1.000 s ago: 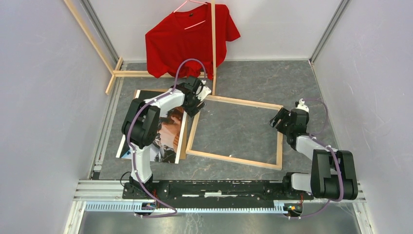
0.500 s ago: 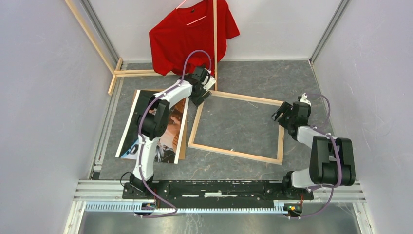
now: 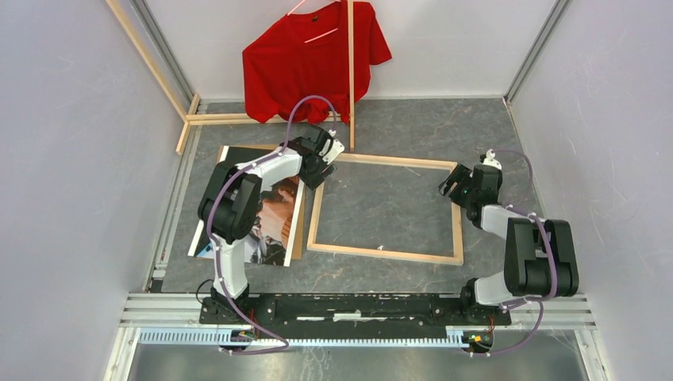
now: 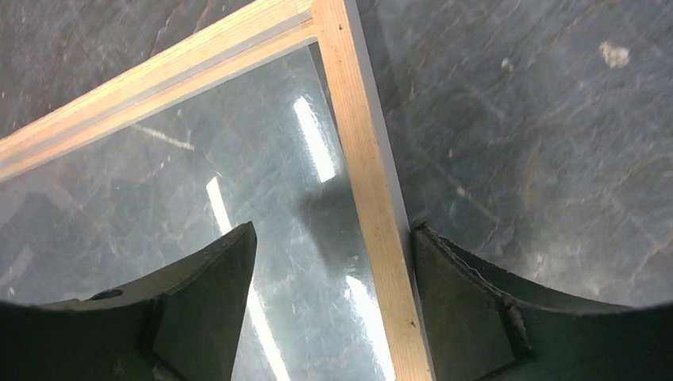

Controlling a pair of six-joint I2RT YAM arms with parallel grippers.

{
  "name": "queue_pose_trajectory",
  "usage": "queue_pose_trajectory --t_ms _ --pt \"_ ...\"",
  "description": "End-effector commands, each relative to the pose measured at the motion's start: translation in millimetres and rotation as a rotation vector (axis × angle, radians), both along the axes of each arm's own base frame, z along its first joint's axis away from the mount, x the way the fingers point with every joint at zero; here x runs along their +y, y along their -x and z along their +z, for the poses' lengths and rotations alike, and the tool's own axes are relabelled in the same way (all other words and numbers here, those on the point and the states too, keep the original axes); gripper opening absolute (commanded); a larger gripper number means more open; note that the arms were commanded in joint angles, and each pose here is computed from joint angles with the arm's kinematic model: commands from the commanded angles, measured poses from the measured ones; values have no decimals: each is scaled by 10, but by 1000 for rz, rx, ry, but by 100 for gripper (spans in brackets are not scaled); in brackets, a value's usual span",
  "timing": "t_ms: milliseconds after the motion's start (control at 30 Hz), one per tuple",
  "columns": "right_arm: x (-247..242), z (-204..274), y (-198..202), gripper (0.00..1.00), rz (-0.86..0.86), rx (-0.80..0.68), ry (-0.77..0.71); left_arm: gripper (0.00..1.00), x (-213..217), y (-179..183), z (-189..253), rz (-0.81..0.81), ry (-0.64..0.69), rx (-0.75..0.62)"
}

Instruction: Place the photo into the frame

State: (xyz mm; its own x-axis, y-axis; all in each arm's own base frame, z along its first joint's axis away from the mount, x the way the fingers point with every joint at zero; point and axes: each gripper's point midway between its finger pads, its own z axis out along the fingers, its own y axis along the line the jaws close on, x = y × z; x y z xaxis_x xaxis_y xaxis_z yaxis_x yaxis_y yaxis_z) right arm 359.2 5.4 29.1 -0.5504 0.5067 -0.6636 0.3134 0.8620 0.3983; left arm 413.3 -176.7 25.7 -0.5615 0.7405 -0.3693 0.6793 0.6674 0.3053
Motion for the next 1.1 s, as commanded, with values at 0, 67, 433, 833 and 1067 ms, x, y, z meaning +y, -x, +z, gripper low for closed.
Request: queue_pose_trajectory --t_ms 0,67,433,833,1067 --pt "1004 -331 913 77 279 250 -329 77 -659 777 -383 -185 192 224" --pt "971 -349 962 78 295 258 -298 77 -634 777 -341 -182 189 213" --pt "383 12 889 86 263 207 -140 84 -247 580 463 -156 213 87" --pt "242 72 999 87 223 204 -105 85 -451 806 331 -224 149 91" --pt "10 202 1014 86 124 176 -84 85 -336 849 171 -220 112 86"
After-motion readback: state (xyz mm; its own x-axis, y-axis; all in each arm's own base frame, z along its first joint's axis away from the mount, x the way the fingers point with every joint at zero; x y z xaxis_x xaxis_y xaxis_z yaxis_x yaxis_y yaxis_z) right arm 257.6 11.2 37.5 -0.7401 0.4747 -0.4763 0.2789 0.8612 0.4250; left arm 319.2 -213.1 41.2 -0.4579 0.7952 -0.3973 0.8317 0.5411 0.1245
